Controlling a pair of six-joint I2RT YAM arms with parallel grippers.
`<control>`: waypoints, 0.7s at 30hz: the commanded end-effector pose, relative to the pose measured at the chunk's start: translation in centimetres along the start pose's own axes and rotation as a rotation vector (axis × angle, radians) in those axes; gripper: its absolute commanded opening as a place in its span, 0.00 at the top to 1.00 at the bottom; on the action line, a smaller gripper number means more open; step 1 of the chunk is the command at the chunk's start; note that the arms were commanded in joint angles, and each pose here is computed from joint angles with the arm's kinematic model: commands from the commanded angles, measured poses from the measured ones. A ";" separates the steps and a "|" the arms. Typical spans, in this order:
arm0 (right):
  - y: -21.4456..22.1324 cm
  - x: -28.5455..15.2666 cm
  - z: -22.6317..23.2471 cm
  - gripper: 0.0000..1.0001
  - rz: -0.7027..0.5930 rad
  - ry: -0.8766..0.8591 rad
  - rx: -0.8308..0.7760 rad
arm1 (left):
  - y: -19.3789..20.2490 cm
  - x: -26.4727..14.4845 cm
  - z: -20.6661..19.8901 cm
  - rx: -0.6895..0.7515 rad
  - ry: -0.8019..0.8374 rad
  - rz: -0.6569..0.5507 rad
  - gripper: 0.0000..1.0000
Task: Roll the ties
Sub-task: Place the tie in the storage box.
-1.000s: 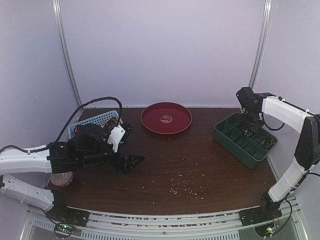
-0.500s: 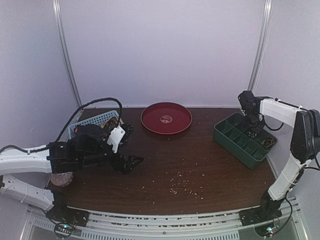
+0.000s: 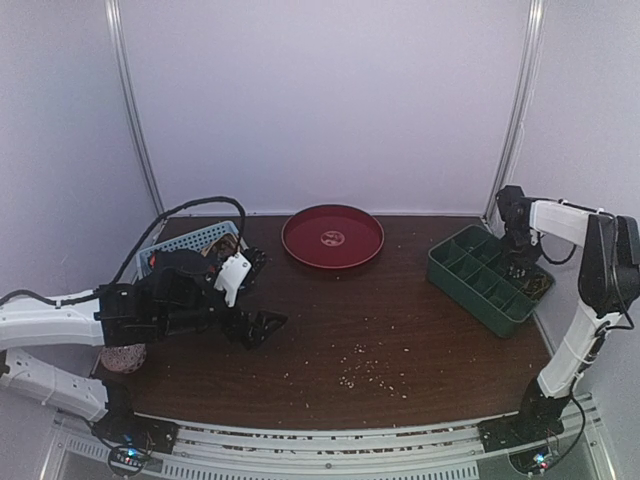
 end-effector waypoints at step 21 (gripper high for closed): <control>2.8 6.9 1.2 0.81 0.149 -0.058 -0.100 | -1.0 0.3 0.3 0.002 -0.056 -0.013 0.02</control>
Point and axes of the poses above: each gripper's point midway between its finger pads, its own x axis out along the fingers, its own z axis along the line the jaws close on, y = z × x, the point moved 6 cm from there along -x, back along the fingers, and after that the axes turned 15 degrees about -x, right-handed, at the moved point
